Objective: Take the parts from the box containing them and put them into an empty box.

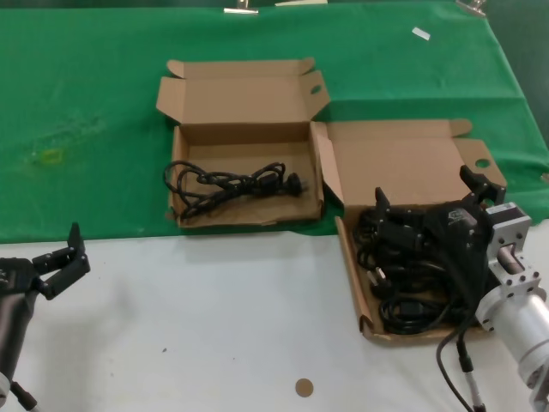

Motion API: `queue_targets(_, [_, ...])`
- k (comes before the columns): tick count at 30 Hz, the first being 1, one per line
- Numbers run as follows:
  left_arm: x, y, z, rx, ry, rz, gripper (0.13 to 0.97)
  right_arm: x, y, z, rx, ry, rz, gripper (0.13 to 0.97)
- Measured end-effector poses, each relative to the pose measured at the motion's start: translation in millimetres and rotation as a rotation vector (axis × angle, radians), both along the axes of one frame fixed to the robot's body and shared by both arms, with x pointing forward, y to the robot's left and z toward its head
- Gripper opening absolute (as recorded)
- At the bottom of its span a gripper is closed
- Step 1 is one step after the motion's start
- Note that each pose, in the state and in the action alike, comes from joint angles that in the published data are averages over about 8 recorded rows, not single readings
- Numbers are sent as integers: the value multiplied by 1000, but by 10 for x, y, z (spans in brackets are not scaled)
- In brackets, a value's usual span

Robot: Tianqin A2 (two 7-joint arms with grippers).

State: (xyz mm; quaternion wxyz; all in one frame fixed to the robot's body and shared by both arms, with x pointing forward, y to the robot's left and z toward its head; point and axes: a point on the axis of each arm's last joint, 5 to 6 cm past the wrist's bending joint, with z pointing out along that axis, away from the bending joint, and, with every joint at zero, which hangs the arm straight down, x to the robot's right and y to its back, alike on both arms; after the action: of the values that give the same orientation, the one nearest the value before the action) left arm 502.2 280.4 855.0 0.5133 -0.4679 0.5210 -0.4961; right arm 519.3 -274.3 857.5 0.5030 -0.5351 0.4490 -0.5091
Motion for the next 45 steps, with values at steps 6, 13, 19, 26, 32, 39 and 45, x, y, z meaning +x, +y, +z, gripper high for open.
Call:
queue_targets(6, [0, 0, 0, 0, 0, 0, 966, 0, 0, 0, 0, 0, 0, 966])
queue_targets(13, [0, 0, 0, 0, 0, 0, 966, 0, 0, 0, 0, 0, 0, 966])
queue_targets(19, [0, 0, 0, 0, 0, 0, 966, 0, 0, 0, 0, 0, 0, 966])
queue_targets(26, [0, 0, 0, 0, 0, 0, 966, 0, 0, 0, 0, 0, 0, 966])
queue_targets(32, [0, 0, 0, 0, 0, 0, 966, 0, 0, 0, 0, 0, 0, 966])
queue_targets(39, [0, 0, 0, 0, 0, 0, 966, 0, 0, 0, 0, 0, 0, 966])
queue_targets(45, [0, 0, 0, 0, 0, 0, 966, 0, 0, 0, 0, 0, 0, 966])
